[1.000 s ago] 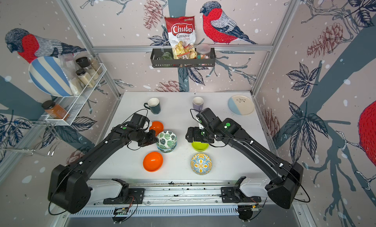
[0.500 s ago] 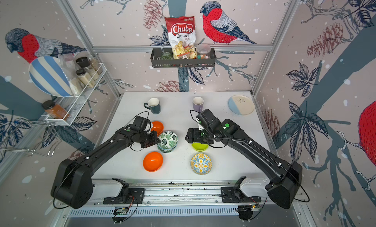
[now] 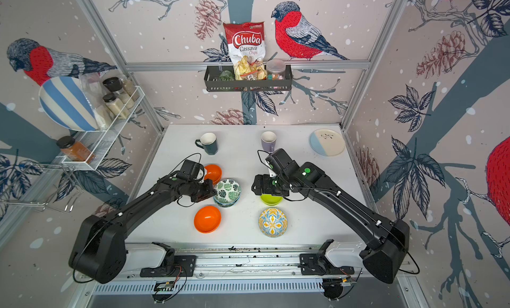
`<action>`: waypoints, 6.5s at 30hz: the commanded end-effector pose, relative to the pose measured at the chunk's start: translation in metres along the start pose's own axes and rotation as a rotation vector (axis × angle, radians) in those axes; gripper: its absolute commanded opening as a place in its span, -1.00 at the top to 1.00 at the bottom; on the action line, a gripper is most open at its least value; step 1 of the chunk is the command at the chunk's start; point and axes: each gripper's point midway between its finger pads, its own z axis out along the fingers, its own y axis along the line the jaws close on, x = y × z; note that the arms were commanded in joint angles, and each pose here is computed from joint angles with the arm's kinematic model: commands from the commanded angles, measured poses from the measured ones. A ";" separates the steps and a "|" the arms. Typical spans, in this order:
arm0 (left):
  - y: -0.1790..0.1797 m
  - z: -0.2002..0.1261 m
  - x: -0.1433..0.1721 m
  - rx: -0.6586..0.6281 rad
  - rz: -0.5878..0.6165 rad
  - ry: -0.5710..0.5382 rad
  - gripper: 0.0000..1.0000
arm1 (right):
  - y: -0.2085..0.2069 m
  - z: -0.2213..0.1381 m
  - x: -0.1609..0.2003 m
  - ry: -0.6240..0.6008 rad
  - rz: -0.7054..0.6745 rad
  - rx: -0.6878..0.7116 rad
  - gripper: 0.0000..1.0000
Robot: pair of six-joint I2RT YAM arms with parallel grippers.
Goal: Stack the bowls
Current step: Place the bowl on the bowl, then pick up the bowl from the center of the board.
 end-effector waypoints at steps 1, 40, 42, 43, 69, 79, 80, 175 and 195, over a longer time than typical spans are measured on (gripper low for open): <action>-0.007 0.001 -0.005 0.044 0.002 -0.016 1.00 | 0.005 0.001 -0.002 -0.008 -0.021 -0.023 -0.74; 0.000 0.002 0.001 0.030 -0.007 -0.006 0.33 | 0.004 0.009 0.005 0.022 -0.023 -0.018 -0.72; 0.001 -0.001 0.002 0.023 -0.006 -0.009 0.32 | 0.004 0.008 0.005 0.019 -0.025 -0.017 -0.72; 0.002 -0.003 0.003 0.016 -0.005 -0.013 0.32 | 0.003 0.008 0.005 0.019 -0.023 -0.016 -0.72; 0.013 0.000 0.010 -0.026 -0.013 0.008 0.81 | 0.004 0.019 0.009 0.048 -0.024 -0.010 -0.72; 0.010 0.003 0.010 -0.005 -0.028 0.025 0.89 | 0.004 0.022 0.012 0.056 -0.023 -0.006 -0.71; 0.010 0.003 0.010 -0.004 -0.031 0.024 0.90 | 0.003 0.022 0.012 0.056 -0.025 -0.006 -0.71; 0.010 -0.079 0.030 0.008 -0.012 -0.104 -0.03 | -0.094 0.006 -0.002 -0.039 0.141 0.194 -0.57; 0.016 -0.092 0.043 0.017 -0.021 -0.137 -0.07 | -0.130 0.054 0.080 0.126 0.134 0.280 0.08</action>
